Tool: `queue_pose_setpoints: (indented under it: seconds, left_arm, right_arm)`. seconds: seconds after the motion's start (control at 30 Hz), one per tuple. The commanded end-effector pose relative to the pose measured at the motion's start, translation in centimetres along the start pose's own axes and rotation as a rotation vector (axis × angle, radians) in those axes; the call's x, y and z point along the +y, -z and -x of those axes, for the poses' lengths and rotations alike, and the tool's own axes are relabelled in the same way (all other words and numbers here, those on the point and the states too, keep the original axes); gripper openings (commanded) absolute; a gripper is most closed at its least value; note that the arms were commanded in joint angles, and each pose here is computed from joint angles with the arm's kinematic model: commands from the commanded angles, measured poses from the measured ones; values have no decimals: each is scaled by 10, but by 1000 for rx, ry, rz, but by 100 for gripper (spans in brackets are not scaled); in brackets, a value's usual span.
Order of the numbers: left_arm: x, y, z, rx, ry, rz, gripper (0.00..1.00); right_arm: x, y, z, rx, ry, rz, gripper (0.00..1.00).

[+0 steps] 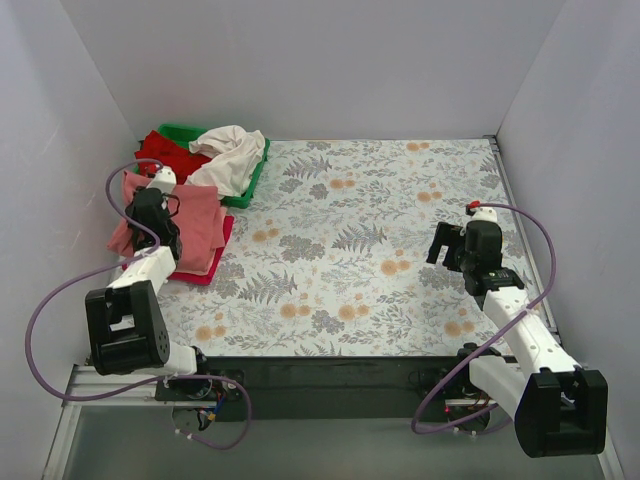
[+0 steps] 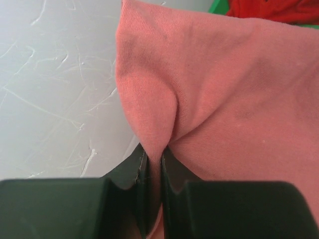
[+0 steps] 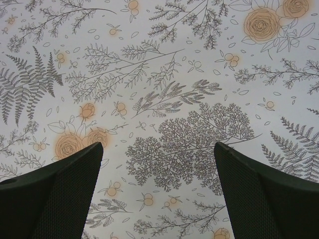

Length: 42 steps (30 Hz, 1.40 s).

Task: Fold and stack the t-shirts
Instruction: Neatly place the folded tshirt to the corner, then reset both grippers

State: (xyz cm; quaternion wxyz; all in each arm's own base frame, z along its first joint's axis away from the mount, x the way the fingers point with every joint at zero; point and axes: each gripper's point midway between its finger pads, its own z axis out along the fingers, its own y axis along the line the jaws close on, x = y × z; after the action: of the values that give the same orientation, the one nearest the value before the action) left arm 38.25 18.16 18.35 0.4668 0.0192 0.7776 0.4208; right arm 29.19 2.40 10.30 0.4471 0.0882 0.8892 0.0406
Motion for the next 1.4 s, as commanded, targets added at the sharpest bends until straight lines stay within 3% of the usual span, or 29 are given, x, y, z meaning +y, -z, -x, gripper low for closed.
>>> queue_pose_setpoints:
  seconds: [0.0, 0.07, 0.1, 0.2, 0.37, 0.57, 0.67, 0.7, 0.73, 0.83, 0.97, 1.07, 1.13, 1.3, 1.37]
  left_arm:
    - [20, -1, 11, -42, 84, 91, 2]
    - [19, -2, 10, -39, 94, 88, 24]
    - [16, -3, 8, -29, 86, 75, 48]
    - [17, -3, 9, -30, 97, 74, 83]
    - [23, -5, 17, -26, 134, 90, 86]
    - [44, 1, 53, -49, 322, 83, 88]
    - [47, 8, 85, -48, 485, -6, 89]
    - [34, 14, 80, 24, 560, -70, 89]
    - [42, 19, 109, -17, 642, -117, 89]
    - [29, 41, 129, 22, 853, -254, 90]
    - [-1, 87, 169, 0, 1015, -572, 90]
    - [-25, 111, 180, 22, 1075, -616, 91]
    - [-62, 138, 194, 24, 1040, -699, 91]
    - [-153, 194, 188, 62, 923, -893, 92]
    - [-168, 213, 187, 40, 913, -976, 92]
  right_arm:
    - [3, -3, 9, -35, 12, 21, 98]
    - [3, -3, 9, -35, 10, 22, 98]
    - [3, -3, 9, -33, 10, 22, 98]
    - [3, -3, 9, -35, 10, 21, 98]
    - [3, -4, 8, -34, 10, 19, 98]
    - [2, -4, 9, -37, 6, 14, 98]
    - [-1, -4, 8, -35, 6, 1, 98]
    - [-2, -4, 8, -35, 5, -7, 98]
    - [-2, -5, 8, -33, 1, -11, 98]
    - [-2, -5, 9, -34, 2, -7, 98]
    - [0, -1, 14, -55, -1, 4, 98]
    - [4, 5, 20, -72, -3, 24, 98]
    - [7, 9, 25, -87, -10, 33, 98]
    - [15, 17, 33, -112, -33, 76, 98]
    - [16, 18, 39, -125, -29, 79, 98]
